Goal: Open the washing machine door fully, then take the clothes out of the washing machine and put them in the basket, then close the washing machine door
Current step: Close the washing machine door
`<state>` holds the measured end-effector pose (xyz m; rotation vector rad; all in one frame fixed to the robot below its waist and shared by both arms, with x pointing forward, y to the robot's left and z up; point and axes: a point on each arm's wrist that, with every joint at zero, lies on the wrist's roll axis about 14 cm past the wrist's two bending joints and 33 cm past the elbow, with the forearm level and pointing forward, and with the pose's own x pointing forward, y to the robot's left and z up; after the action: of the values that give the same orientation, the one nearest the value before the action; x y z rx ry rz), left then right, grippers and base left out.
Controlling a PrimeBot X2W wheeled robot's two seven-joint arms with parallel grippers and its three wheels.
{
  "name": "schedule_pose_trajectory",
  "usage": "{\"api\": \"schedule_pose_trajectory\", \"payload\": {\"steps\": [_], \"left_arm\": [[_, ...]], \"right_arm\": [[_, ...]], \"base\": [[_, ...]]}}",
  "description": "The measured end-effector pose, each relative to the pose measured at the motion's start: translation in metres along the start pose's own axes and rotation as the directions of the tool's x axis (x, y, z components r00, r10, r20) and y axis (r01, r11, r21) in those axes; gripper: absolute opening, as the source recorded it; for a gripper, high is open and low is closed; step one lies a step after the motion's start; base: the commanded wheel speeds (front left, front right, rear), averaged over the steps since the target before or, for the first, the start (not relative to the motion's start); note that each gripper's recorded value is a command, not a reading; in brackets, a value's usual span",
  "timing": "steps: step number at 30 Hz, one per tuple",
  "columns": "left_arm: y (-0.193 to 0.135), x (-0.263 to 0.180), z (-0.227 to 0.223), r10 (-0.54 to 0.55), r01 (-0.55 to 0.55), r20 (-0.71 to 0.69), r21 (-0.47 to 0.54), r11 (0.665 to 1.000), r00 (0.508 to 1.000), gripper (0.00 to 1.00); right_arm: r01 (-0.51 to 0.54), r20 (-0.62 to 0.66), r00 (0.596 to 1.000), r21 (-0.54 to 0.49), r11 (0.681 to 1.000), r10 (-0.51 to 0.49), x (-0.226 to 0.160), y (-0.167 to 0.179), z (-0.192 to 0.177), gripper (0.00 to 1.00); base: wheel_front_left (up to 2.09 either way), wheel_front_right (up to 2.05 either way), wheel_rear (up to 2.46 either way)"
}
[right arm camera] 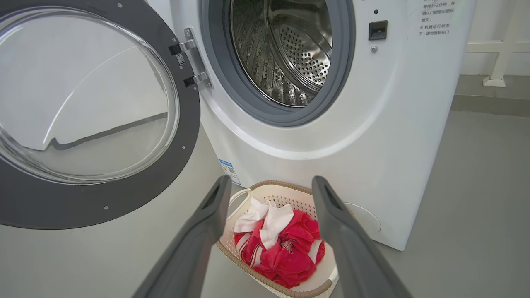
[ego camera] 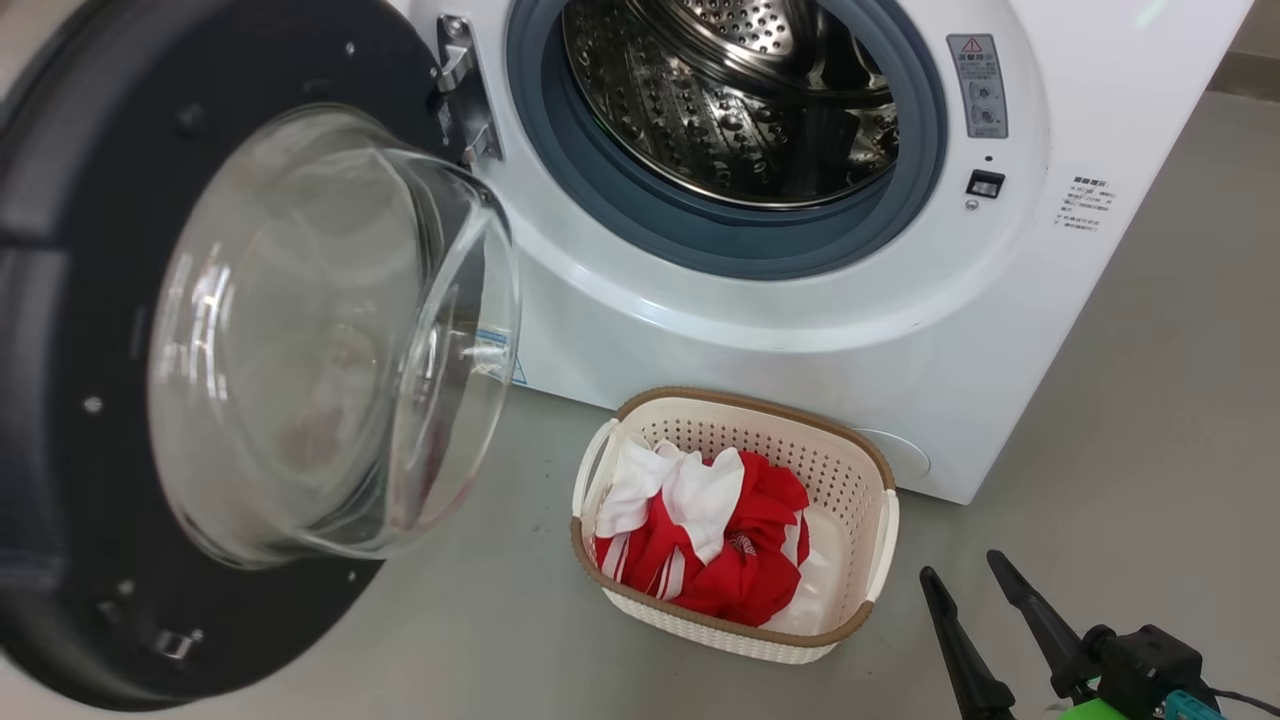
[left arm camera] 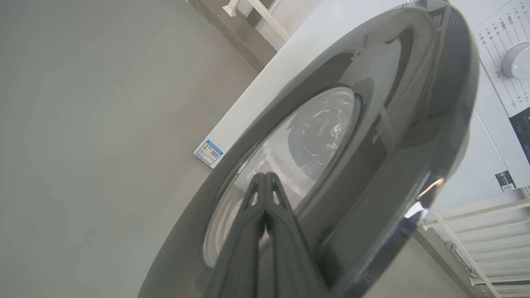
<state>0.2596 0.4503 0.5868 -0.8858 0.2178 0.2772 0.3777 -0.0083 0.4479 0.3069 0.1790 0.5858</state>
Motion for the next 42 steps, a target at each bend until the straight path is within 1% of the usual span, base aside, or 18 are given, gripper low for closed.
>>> {"api": "schedule_pose_trajectory", "payload": {"steps": [6,13,23,33,38,42], "left_arm": [[-0.023,-0.001,-0.02,-0.078,0.082,-0.066,0.048,0.995,0.995,0.0],[-0.052,0.002,-0.044,-0.173,0.186,-0.143,0.088,0.978,0.975,0.0],[-0.081,0.014,-0.079,-0.235,0.277,-0.26,0.138,0.951,0.937,0.0],[-0.119,0.028,-0.111,-0.327,0.394,-0.34,0.153,0.906,0.882,0.0],[-0.143,0.035,-0.127,-0.391,0.458,-0.345,0.137,0.878,0.853,0.0],[-0.156,0.04,-0.132,-0.419,0.487,-0.344,0.14,0.862,0.84,0.0]], "right_arm": [[0.002,0.003,1.0,-0.005,1.0,-0.002,-0.003,0.0,0.001,1.0],[0.014,0.015,1.0,-0.019,1.0,-0.014,-0.005,-0.003,0.006,1.0],[0.051,0.033,0.998,-0.048,0.998,-0.049,-0.012,-0.014,0.011,1.0],[0.093,0.045,0.995,-0.06,0.994,-0.09,-0.021,-0.025,0.015,1.0],[0.107,0.048,0.993,-0.063,0.992,-0.104,-0.024,-0.028,0.015,1.0],[0.117,0.052,0.992,-0.06,0.991,-0.114,-0.026,-0.03,0.016,1.0]], "base": [[0.0,0.0,0.0],[0.0,0.0,0.0],[0.0,0.0,0.0],[0.0,0.0,0.0],[0.0,0.0,0.0],[0.0,0.0,0.0]]}}
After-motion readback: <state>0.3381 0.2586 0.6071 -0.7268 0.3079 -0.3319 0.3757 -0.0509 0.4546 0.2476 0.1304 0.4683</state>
